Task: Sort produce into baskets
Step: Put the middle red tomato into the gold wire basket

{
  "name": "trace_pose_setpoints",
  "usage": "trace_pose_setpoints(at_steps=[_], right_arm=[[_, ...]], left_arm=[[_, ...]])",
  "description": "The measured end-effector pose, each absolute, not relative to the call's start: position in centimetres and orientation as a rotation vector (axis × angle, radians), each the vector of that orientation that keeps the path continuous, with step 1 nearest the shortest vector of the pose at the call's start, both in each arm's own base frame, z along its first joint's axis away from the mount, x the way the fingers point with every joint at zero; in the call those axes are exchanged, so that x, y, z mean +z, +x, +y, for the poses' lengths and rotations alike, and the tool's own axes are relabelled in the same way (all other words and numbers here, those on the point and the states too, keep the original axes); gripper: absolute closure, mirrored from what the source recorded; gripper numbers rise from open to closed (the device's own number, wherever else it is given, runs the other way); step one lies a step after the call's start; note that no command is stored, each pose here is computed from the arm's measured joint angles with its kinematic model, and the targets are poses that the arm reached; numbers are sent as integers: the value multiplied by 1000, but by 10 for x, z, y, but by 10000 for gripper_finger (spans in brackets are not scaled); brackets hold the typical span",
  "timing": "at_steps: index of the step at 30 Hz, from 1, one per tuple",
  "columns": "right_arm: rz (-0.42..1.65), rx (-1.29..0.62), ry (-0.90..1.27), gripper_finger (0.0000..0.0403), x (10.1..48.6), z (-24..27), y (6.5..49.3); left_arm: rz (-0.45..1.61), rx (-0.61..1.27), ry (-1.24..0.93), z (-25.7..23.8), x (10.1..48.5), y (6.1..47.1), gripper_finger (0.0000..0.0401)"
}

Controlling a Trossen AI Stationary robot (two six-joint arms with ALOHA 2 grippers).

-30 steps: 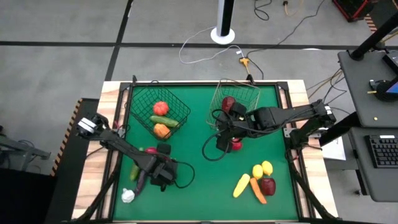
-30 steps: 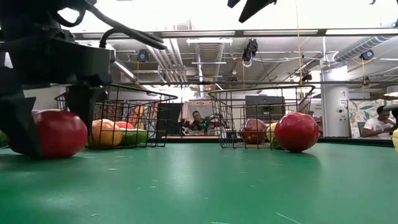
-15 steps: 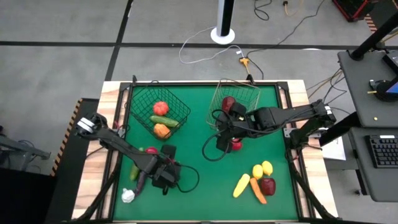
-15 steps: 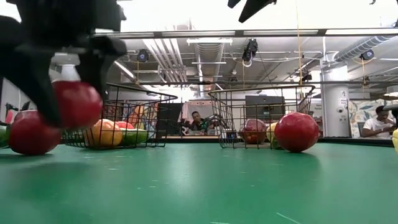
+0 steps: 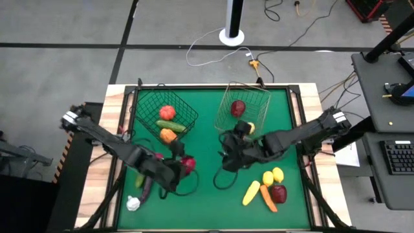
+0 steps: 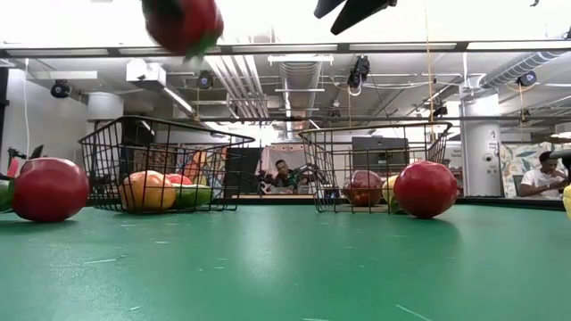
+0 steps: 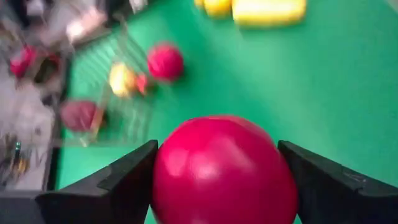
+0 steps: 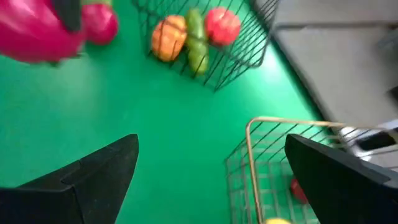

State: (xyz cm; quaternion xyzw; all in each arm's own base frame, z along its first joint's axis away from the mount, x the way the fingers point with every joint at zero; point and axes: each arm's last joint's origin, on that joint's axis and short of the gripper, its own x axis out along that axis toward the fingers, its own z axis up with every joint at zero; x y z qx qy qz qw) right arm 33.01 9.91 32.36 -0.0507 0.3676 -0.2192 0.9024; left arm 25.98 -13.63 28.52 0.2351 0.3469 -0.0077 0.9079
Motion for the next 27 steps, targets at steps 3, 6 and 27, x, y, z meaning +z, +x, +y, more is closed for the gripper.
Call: trace_pose_setpoints(at_steps=[3,6,27], right_arm=[[701,-418,-160,6,308,115,331],[612,-345,-180,6,293,130,334],[37,-114,-348,7,282,175,366]], left_arm=[[544,-35,410,-130,297,248,111],[405,-84,330,-125,296,237,111],[127,-68,-251,-108,286,214,101]])
